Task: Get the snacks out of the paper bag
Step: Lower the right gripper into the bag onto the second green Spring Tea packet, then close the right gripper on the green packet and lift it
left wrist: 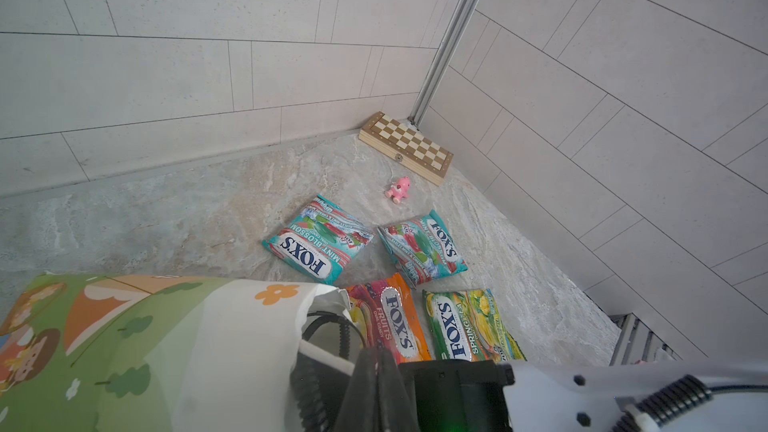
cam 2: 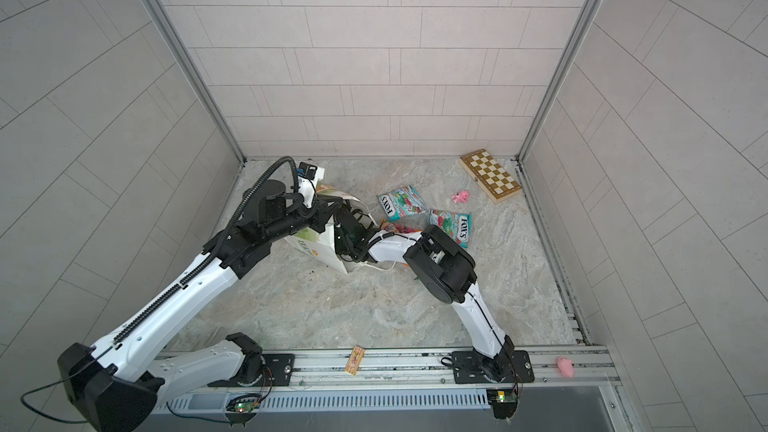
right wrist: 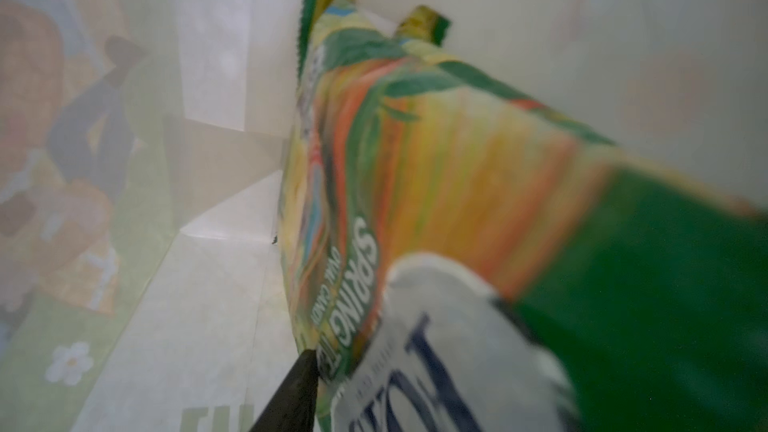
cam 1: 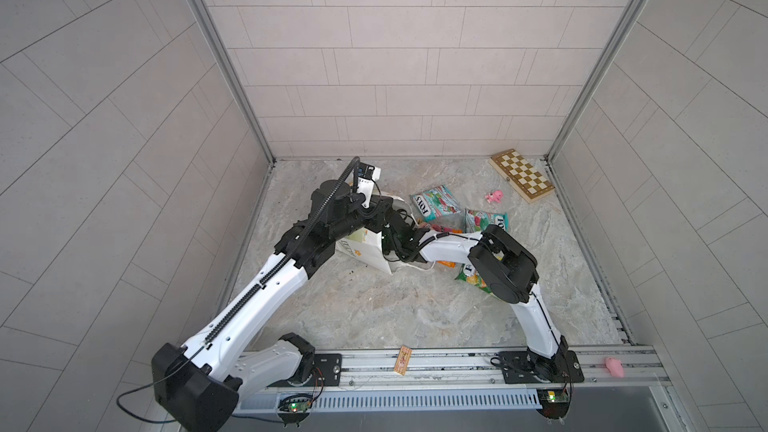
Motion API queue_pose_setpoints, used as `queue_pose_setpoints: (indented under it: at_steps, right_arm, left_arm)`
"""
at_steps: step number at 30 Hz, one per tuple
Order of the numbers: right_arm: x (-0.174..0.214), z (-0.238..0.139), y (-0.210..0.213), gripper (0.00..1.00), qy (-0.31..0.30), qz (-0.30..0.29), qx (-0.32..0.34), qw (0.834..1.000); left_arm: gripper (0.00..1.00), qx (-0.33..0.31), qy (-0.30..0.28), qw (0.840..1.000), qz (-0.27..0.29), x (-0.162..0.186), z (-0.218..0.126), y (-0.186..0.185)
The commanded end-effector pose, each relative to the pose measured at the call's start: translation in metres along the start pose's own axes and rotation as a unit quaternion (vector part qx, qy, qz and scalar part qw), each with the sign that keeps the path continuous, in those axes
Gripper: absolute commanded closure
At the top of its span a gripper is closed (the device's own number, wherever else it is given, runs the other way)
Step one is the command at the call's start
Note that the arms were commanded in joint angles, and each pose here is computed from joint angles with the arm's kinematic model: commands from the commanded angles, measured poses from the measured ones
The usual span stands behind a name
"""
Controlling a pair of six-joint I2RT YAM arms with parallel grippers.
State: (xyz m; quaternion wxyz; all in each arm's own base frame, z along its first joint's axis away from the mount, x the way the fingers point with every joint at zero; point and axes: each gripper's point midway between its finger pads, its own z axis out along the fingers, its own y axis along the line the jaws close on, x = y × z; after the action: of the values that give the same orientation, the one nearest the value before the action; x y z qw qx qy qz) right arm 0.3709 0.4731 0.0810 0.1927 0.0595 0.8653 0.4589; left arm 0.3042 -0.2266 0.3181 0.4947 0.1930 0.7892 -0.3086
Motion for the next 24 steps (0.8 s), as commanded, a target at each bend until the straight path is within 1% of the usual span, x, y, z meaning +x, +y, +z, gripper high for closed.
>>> queue_pose_setpoints:
  at_steps: [1, 4, 5, 8, 10, 18, 24]
  right_arm:
    - [-0.007, 0.002, 0.030, 0.73, -0.008, 0.008, -0.059, 0.998]
    - [-0.006, -0.003, 0.032, 0.94, -0.008, -0.001, -0.061, 0.998]
    - [-0.005, -0.007, 0.031, 1.00, -0.008, -0.005, -0.058, 0.998]
    - [-0.002, -0.018, 0.028, 1.00, -0.008, -0.015, -0.049, 0.999]
    - [0.000, -0.026, 0.024, 1.00, -0.009, -0.021, -0.042, 0.999]
    - [0.009, -0.059, 0.023, 1.00, -0.004, -0.059, -0.019, 0.998]
    - [0.010, -0.084, 0.023, 1.00, -0.007, -0.089, 0.005, 0.996]
  left_arm:
    - [1.00, 0.028, -0.020, 0.999, 0.011, -0.009, -0.006, -0.014]
    - [1.00, -0.008, -0.021, 1.000, 0.010, -0.009, -0.007, -0.001]
    - [1.00, -0.029, -0.022, 0.999, 0.008, -0.009, -0.008, 0.006]
    - [1.00, -0.079, -0.022, 0.997, 0.005, -0.008, -0.011, 0.024]
    - [1.00, -0.098, -0.023, 0.995, 0.004, -0.009, -0.013, 0.030]
    - [1.00, -0.131, -0.022, 0.991, 0.002, -0.007, -0.013, 0.042]
    - [1.00, -0.143, -0.014, 0.990, 0.000, -0.005, -0.011, 0.047]
